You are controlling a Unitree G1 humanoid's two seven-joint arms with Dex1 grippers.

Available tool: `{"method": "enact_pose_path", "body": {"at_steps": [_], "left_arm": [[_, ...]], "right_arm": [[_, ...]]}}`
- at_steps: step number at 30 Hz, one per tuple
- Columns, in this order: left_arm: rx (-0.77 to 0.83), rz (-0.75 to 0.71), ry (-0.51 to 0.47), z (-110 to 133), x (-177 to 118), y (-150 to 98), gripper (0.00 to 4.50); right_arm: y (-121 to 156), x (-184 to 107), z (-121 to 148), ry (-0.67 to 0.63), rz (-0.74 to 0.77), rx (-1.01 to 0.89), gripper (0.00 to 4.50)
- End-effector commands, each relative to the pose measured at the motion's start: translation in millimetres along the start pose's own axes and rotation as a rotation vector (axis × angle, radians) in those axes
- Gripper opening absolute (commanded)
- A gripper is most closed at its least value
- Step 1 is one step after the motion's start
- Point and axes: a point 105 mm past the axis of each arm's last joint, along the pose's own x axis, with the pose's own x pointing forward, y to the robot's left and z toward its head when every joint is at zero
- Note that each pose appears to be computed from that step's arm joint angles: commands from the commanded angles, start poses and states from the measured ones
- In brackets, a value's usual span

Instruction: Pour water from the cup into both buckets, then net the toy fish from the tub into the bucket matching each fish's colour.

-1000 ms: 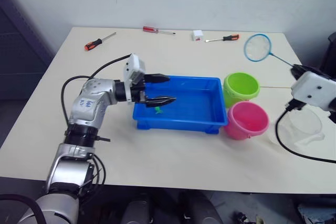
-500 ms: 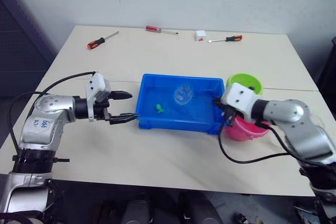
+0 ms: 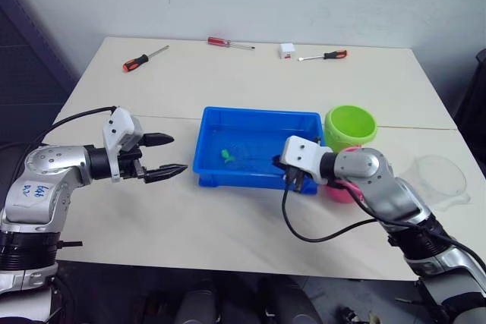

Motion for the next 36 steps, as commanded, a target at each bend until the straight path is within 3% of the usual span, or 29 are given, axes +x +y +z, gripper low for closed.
{"method": "enact_pose_path", "body": {"at_steps": [1, 7, 14, 24, 27, 31, 35, 36], "left_arm": [[0.042, 0.013, -0.040, 14, -5, 1, 4.48], [0.014, -0.017, -0.115, 27, 2, 1, 4.48], [-0.032, -0.242, -0.298, 66, 46, -27, 4.48], [-0.013, -0.465, -0.390, 94, 92, -55, 4.48], [0.015, -0.496, -0.393, 97, 99, -61, 4.48], [0.015, -0.496, -0.404, 100, 105, -61, 4.48], [0.020, -0.495, -0.399, 97, 106, -60, 4.48], [0.020, -0.493, -0.399, 97, 106, -60, 4.48]], "right_arm": [[-9, -9, 14, -0.052, -0.029, 0.070, 0.00], [-13, -28, 18, -0.093, -0.046, 0.267, 0.00], [-27, -98, 16, -0.182, -0.185, 0.491, 0.00], [-44, -200, -19, -0.087, -0.553, 0.559, 0.00], [-52, -215, -25, -0.045, -0.658, 0.512, 0.00], [-65, -221, -33, 0.099, -0.780, 0.303, 0.00], [-70, -216, -38, 0.276, -0.763, -0.004, 0.00], [-72, -216, -39, 0.367, -0.739, -0.180, 0.00]]}}
